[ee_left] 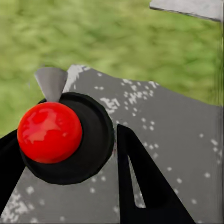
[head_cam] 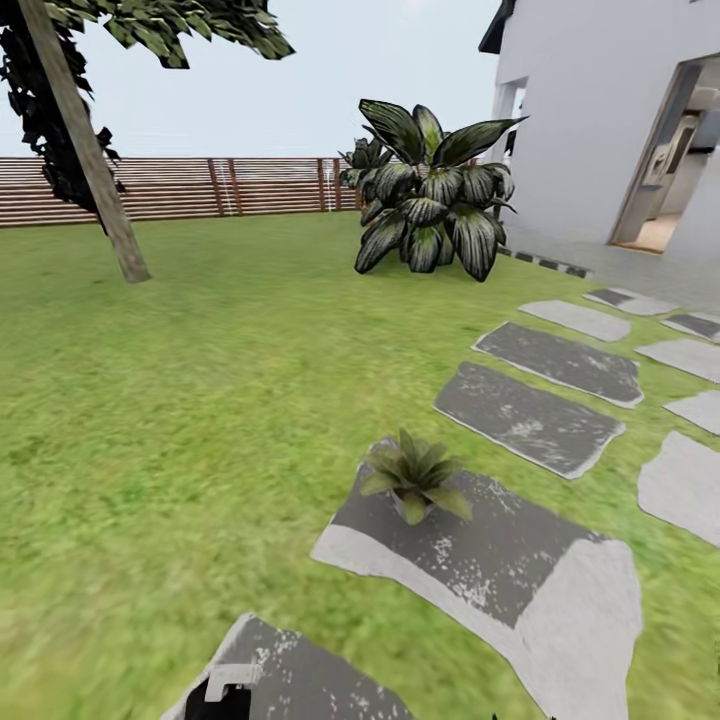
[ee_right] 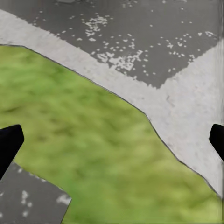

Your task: Pick up the pesticide atomizer in the garden and spray insectifuge to fully cover both potted plants in the garden.

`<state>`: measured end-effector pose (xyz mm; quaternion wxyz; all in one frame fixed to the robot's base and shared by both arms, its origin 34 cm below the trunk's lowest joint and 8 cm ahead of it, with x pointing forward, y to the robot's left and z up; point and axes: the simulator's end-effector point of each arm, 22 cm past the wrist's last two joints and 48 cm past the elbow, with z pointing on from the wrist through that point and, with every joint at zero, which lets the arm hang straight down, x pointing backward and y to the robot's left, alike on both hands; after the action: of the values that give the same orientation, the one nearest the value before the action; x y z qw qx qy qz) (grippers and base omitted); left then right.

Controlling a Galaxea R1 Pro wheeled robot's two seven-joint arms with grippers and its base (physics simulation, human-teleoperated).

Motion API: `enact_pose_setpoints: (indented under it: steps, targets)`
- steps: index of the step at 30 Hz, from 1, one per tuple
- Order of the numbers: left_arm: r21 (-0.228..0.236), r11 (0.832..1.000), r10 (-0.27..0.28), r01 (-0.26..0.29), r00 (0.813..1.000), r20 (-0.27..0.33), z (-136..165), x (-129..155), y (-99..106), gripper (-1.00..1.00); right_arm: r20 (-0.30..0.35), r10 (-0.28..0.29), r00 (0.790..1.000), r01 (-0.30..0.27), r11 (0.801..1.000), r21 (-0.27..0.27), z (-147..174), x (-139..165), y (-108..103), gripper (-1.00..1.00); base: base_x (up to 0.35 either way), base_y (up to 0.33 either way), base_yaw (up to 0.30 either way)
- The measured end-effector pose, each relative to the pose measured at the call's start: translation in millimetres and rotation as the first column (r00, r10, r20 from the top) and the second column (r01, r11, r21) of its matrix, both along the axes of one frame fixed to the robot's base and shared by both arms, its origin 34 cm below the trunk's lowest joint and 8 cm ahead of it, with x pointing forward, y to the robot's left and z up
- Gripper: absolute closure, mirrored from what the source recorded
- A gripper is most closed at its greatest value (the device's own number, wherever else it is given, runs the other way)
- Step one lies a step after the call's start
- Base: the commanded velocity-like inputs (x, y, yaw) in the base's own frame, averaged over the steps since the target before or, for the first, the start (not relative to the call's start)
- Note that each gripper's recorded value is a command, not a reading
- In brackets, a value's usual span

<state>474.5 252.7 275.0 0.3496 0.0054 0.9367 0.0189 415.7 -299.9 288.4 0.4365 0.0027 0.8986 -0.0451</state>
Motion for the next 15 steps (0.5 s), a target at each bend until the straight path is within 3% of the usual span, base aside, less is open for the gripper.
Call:
enact_pose_setpoints:
  steps: [15]
  targets:
    - [0.000, 1.000, 0.001, -0.001, 1.000, 0.006, 2.2, 1.9, 0.5, 1.00, 0.005, 0.001, 1.000, -0.001, 1.000, 0.001, 1.7, 1.5, 0.5, -1.00, 0.338, 0.000, -0.298]
